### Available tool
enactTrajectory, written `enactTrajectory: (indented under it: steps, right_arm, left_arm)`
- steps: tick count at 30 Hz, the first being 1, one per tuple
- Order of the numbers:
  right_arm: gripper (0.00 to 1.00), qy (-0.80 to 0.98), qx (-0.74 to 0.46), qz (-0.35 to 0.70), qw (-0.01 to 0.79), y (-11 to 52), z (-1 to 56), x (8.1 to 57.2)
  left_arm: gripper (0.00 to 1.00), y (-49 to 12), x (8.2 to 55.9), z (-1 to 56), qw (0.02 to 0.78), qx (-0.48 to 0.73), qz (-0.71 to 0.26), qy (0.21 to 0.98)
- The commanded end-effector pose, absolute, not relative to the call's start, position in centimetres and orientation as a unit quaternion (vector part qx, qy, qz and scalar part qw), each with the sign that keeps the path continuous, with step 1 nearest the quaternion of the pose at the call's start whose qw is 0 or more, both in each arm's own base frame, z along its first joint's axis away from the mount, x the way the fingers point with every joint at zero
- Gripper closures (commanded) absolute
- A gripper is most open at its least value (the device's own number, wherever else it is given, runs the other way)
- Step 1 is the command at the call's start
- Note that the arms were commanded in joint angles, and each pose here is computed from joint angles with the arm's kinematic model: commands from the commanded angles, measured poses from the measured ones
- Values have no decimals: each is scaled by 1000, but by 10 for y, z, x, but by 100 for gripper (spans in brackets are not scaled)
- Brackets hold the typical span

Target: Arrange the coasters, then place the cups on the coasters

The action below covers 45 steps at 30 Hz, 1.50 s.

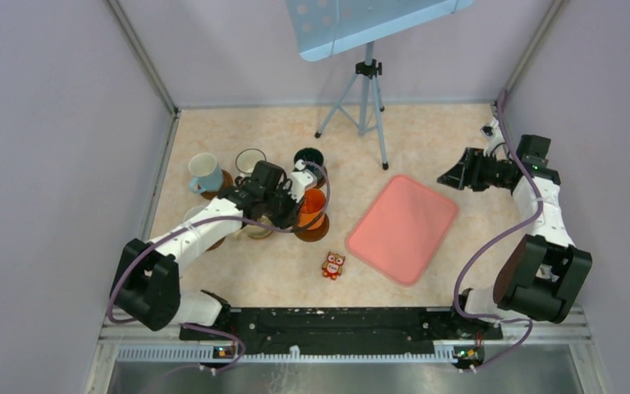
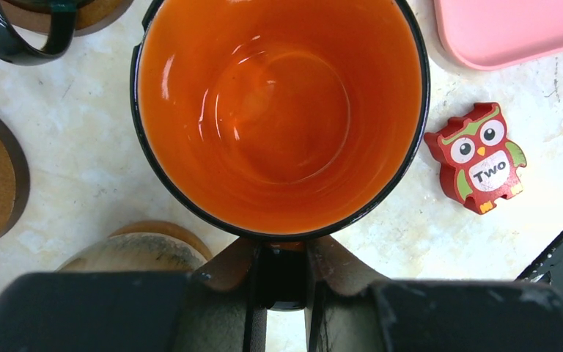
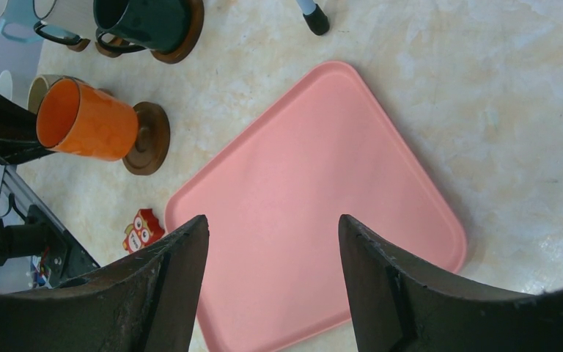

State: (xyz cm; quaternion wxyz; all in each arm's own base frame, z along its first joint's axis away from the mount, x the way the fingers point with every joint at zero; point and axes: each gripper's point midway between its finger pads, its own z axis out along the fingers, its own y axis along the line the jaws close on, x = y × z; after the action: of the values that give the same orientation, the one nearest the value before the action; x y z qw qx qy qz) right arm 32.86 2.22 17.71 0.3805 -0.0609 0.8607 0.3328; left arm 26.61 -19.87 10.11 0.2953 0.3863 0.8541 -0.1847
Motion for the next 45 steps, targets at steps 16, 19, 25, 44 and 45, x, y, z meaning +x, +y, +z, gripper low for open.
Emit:
enactTrajectory:
  steps: [16, 19, 25, 44, 45]
  right_arm:
    - [35, 856, -80, 334, 386, 25, 176, 332]
    - [35, 856, -80, 334, 386, 25, 176, 333]
    - [35, 857, -79, 335, 385, 25, 175, 333]
    - [34, 858, -77, 336, 382, 24, 175, 333]
    - [34, 858, -77, 335, 381, 24, 175, 333]
  left_arm:
    - [100, -213, 281, 101, 329, 392, -203, 835]
    - [100, -213, 282, 100, 329, 393, -201, 835]
    - [94, -213, 280, 95, 319, 400, -199, 836]
    - [55, -207, 262, 87, 282, 409, -201, 844]
    - [55, -207, 261, 87, 282, 409, -201, 844]
